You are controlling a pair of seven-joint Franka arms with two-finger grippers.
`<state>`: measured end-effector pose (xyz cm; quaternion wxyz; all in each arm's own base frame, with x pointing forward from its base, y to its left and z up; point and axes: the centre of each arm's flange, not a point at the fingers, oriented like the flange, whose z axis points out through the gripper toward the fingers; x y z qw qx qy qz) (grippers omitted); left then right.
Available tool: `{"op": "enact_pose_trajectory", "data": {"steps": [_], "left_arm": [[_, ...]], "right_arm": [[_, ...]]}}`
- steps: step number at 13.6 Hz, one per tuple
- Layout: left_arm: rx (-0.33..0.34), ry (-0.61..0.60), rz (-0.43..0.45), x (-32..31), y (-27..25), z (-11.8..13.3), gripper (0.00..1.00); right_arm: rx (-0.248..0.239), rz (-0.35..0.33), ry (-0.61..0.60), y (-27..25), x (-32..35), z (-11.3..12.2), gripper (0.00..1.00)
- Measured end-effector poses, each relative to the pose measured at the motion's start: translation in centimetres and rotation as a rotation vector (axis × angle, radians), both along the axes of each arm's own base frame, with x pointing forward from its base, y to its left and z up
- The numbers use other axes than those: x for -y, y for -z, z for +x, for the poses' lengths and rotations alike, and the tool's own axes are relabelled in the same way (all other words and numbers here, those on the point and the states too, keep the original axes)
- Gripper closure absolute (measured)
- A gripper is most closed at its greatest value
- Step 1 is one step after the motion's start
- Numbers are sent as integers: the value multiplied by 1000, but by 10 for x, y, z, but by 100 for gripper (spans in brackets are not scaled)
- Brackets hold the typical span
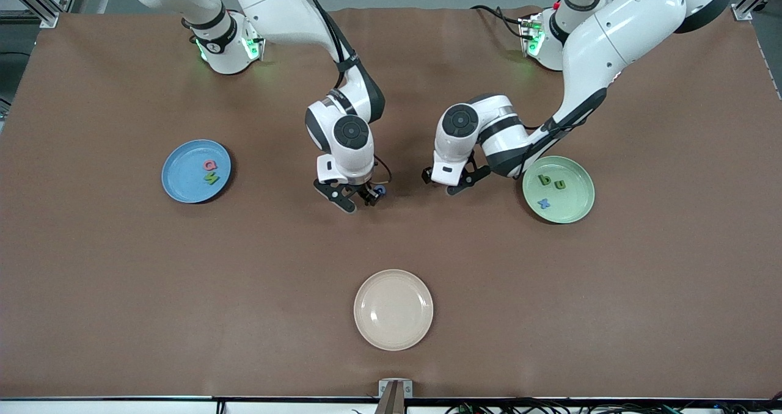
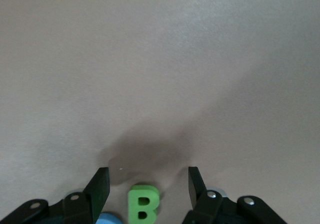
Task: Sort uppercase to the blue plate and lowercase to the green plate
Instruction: 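Grasp the green B with the right gripper while the left gripper grasps the m, then carry the B to the blue plate while the left gripper carries the m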
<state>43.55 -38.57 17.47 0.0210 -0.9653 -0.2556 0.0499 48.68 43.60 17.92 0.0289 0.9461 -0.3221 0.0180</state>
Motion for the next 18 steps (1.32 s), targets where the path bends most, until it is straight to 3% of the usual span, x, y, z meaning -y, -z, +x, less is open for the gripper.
{"op": "enact_pose_trajectory", "data": {"steps": [5,6,7,12,14,15,18], "left_arm": [[-7,-1,-4,-2,5,-3,22],[-5,0,-8,-1,5,-3,30],[-5,0,-8,-1,5,-3,30],[-1,2,-14,1,2,-3,57],[2,5,-11,1,0,-4,58],[2,5,-11,1,0,-4,59],[5,1,-11,-1,-1,-2,59]], "right_arm": [[-5,-4,11,3,-2,-6,28],[-5,-4,10,4,-4,-8,28],[-5,-4,13,4,-7,-10,29],[-5,-5,16,4,-19,-23,30],[-4,-4,11,3,-22,-25,42],[-4,-4,11,3,-22,-25,42],[-22,-15,13,1,-19,-27,63]]}}
